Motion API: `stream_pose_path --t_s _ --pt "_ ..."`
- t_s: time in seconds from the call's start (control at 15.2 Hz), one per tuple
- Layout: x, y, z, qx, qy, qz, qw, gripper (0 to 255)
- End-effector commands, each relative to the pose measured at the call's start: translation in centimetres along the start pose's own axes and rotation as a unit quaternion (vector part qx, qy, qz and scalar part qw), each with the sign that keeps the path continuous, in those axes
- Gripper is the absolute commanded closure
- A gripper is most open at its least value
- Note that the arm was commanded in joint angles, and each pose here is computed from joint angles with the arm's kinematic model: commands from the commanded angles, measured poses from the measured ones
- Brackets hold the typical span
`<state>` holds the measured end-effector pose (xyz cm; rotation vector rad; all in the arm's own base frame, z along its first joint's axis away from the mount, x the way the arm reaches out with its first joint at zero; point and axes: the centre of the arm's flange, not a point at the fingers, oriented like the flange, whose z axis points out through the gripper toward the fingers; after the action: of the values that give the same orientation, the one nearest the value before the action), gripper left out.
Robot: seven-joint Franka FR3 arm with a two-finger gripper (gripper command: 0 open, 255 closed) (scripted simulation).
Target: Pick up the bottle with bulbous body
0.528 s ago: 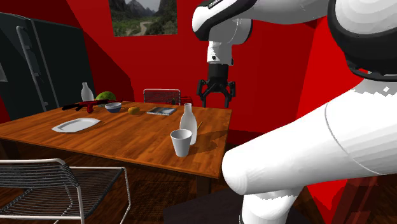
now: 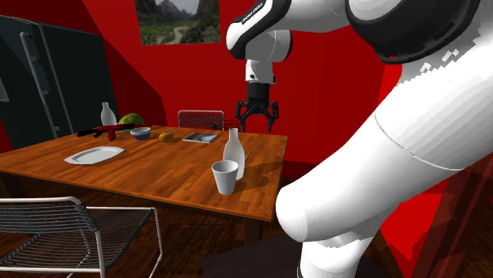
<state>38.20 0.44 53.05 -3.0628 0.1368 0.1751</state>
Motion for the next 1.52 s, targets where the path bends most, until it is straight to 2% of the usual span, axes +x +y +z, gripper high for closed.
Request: stream_pose_path --t_s 0.0,1.12,1.45 --pt "2.8 -0.3 0.4 -0.005 0.002 0.0 1.0 0" --pt "24.4 -4.1 1.9 -0.043 0.023 -0.005 0.9988 0" --pt "25.2 -4.1 4.0 -0.044 0.024 -0.005 0.9987 0"
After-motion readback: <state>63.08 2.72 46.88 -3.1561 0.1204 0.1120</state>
